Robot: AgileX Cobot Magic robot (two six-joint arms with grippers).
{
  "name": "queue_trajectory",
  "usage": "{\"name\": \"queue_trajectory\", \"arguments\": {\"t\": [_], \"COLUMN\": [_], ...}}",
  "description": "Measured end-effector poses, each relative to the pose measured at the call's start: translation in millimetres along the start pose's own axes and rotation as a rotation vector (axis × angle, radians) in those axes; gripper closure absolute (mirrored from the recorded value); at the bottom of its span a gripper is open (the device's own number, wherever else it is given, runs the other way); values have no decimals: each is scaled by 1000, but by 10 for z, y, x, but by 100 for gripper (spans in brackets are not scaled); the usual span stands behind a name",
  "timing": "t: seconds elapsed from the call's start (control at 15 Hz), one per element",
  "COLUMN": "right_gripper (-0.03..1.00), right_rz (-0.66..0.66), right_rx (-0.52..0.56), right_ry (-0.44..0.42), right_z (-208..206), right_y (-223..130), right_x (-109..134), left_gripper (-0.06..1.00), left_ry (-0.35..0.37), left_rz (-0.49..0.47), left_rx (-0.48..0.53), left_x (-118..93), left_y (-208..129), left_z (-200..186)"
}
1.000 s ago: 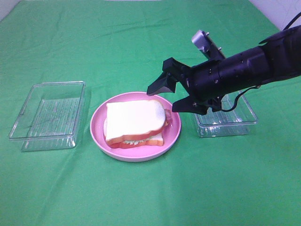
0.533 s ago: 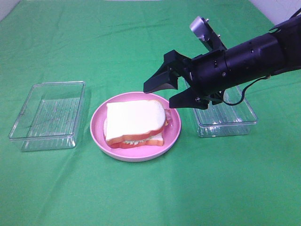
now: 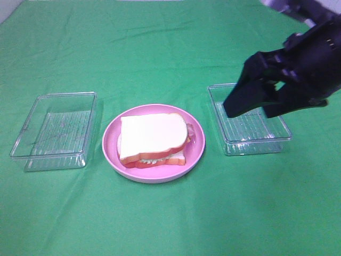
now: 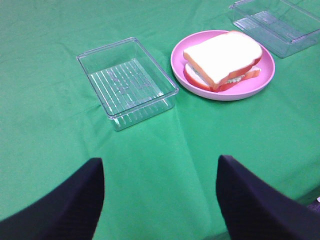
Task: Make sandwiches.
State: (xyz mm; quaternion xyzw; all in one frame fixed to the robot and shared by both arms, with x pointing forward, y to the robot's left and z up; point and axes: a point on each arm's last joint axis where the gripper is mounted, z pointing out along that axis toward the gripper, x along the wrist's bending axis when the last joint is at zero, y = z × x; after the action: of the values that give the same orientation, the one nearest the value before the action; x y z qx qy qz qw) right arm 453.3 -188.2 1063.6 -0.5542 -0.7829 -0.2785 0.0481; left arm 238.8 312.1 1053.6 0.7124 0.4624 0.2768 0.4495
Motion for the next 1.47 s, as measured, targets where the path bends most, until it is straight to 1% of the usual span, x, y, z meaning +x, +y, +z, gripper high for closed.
{"name": "queue_trajectory", "arguments": {"t": [0.07, 0.13, 0.27, 0.33, 0.4, 0.47, 0.6, 0.67, 0.73, 0.8, 0.87, 0.93, 1.0, 1.13, 1.47], "right_gripper": [22, 22, 22, 22, 22, 22, 22, 22, 22, 22, 22, 22, 22, 22, 22], "right_rz": [-11, -15, -40, -48, -55, -64, -85, -89, -110, -142, -159, -180, -200, -233, -255], "right_rx": [-41, -48, -120, -146, -163, -175, -249, -261, -309, -356, -387, -406, -454, -512, -524], "right_ry": [-85, -124, -242, -284, -307, -319, -317, -316, -314, -314, -314, -316, -316, -318, -324], "right_z": [-255, -345, -724, -854, -931, -983, -1048, -1052, -1041, -998, -958, -921, -938, -929, -889], "right_y": [-118, -173, -473, -683, -885, -1097, -1529, -1610, -1857, -2053, -2162, -2240, -2282, -2317, -2305], "right_x": [18, 14, 33, 29, 22, 15, 7, 2, -22, -55, -81, -102, -99, -106, -123], "left_gripper": [33, 33, 33, 33, 33, 33, 33, 33, 33, 33, 33, 33, 33, 33, 33], "left_ry": [0, 0, 0, 0, 0, 0, 0, -1, -3, -21, -38, -49, -52, -53, -54], "left_rz": [0, 0, 3, 5, 8, 8, 8, 8, 8, 17, 30, 40, 46, 45, 45], "left_rx": [0, 0, 0, 0, 0, 0, 0, 0, 0, 2, 4, 5, 5, 5, 5], "left_x": [0, 0, 0, 0, 0, 0, 0, -1, -3, -19, -35, -45, -47, -48, -49], "left_y": [0, 0, 0, 0, 0, 0, 0, 0, 0, -2, -4, -6, -6, -6, -6], "left_z": [0, 0, 0, 0, 0, 0, 0, 0, 0, 0, 0, 0, -1, -1, -1]}}
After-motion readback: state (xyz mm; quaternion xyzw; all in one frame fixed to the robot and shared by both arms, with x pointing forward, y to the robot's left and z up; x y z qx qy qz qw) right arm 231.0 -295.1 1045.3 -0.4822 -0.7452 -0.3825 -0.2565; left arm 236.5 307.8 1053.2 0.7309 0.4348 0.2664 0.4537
